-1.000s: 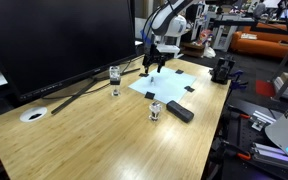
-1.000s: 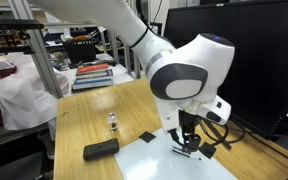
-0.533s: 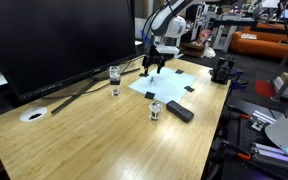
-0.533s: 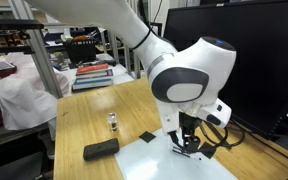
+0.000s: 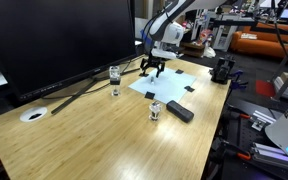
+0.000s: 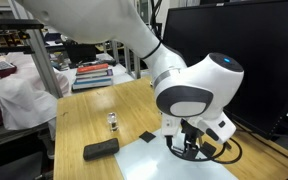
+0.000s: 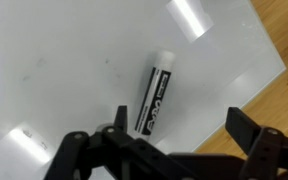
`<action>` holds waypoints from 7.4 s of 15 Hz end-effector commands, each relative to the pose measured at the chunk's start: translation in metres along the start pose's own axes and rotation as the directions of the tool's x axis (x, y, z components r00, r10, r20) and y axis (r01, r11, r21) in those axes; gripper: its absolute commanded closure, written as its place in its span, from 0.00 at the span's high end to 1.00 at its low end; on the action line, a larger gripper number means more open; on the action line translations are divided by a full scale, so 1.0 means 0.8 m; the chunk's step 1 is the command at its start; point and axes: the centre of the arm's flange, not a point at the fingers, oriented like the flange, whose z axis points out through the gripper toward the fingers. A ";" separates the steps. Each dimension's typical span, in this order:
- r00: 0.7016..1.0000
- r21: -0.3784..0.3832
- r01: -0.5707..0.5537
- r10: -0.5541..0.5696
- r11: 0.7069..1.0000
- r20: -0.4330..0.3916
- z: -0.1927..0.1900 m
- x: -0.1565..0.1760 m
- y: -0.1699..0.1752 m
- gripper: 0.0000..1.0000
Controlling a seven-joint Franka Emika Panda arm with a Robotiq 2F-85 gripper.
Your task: Pick up the marker and write on the piece of paper
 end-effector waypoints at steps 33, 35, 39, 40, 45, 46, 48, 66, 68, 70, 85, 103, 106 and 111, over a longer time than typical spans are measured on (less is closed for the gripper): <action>0.957 -0.169 -0.260 0.277 0.951 0.089 -0.014 0.035 -0.002 1.00; 0.950 -0.209 -0.260 0.289 0.943 0.121 -0.012 0.039 -0.004 1.00; 0.949 -0.207 -0.264 0.292 0.942 0.116 0.011 0.054 -0.007 1.00; 0.952 -0.197 -0.268 0.291 0.943 0.099 0.016 0.058 -0.007 1.00; 0.949 -0.162 -0.301 0.311 0.940 0.041 0.025 0.062 -0.008 1.00; 0.949 -0.153 -0.305 0.313 0.940 0.033 0.026 0.060 -0.009 1.00; 0.945 -0.131 -0.319 0.326 0.939 0.032 0.031 0.054 -0.011 1.00; 0.904 -0.088 -0.421 0.426 0.903 0.040 0.034 0.026 0.026 1.00; 0.906 -0.097 -0.417 0.422 0.904 0.040 0.034 0.030 0.025 1.00; 0.908 -0.106 -0.410 0.416 0.906 0.052 0.036 0.032 0.022 0.78; 0.921 -0.082 -0.369 0.376 0.926 0.102 0.031 0.025 0.024 0.05; 0.936 0.133 0.218 -0.246 0.967 0.253 -0.051 -0.021 0.046 0.05; 0.902 0.037 0.259 -0.255 0.965 0.349 -0.062 -0.027 0.038 0.05; 0.769 0.048 0.392 -0.355 0.919 0.531 -0.050 -0.031 0.023 0.05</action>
